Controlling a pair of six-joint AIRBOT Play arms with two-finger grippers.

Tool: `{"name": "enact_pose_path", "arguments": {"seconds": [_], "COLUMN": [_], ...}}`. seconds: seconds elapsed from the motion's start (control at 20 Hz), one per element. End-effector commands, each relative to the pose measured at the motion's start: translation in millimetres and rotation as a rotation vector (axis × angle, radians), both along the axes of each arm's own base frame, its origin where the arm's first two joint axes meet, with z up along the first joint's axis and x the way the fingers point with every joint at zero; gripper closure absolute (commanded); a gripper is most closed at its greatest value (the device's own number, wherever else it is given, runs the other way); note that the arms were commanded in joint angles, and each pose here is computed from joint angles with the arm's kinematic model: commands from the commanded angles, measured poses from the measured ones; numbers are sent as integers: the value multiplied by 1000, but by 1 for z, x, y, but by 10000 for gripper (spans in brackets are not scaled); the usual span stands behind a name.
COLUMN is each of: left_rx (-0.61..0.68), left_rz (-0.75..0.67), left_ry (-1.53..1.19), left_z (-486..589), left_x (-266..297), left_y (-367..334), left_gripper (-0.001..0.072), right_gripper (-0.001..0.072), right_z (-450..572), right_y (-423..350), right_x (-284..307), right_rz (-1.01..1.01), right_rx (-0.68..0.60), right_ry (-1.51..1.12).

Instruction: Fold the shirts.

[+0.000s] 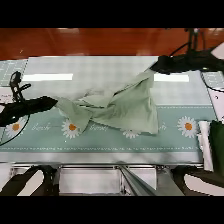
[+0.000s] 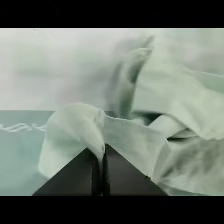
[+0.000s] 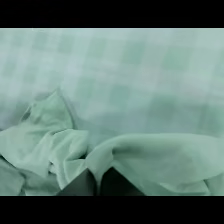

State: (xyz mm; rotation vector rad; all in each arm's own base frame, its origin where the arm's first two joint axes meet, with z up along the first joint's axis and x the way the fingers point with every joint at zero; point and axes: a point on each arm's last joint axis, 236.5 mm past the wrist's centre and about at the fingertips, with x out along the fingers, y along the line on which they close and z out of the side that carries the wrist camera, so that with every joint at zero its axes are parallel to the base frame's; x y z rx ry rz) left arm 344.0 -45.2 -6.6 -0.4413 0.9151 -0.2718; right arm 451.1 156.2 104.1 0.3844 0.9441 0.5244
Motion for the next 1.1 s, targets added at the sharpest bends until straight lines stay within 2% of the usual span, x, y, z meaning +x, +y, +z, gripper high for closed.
{"name": "enact_pose_path", "arguments": {"seconds": [0.0, 0.1, 0.15, 0.2, 0.25, 0.35, 0.45, 0.5, 0.6, 0.7, 0.8, 0.9, 1.05], "left_rx": [2, -38, -70, -96, -98, -67, -97, -118, -160, -240, -354, -440, -458], "left_rz": [12, -4, 0, 5, -13, -47, 56, 127, 213, 162, 84, 33, 40], "left_ry": [113, 170, 195, 210, 215, 236, 251, 214, 173, 255, 336, 369, 429], "left_z": [-52, -61, -59, -53, -41, -12, 27, 48, 65, 39, 4, -17, -44], "left_x": [25, 37, 44, 50, 53, 53, 52, 50, 33, -4, -30, -37, -29], "left_y": [8, 5, 4, 5, 9, 33, 73, 92, 106, 69, 23, -9, -24], "left_gripper": [684, 682, 580, 302, 197, 198, 198, 198, 198, 198, 199, 199, 199], "right_gripper": [688, 685, 553, 351, 301, 302, 303, 303, 302, 305, 308, 308, 308], "right_z": [-57, -63, -59, -49, -33, 10, 51, 60, 51, 9, -44, -89, -122], "right_y": [25, 23, 16, 7, -6, -46, -99, -127, -183, -214, -207, -178, -142], "right_x": [47, 70, 79, 85, 89, 85, 63, 48, 6, -37, -70, -101, -130], "right_rz": [-59, -146, -177, -193, -197, -170, -166, -183, -246, -349, -407, -407, -378], "right_rx": [100, 180, 216, 245, 268, 298, 286, 241, 55, -69, -50, 37, 156], "right_ry": [73, 97, 105, 102, 91, 81, 69, 60, 105, 199, 270, 334, 383]}}
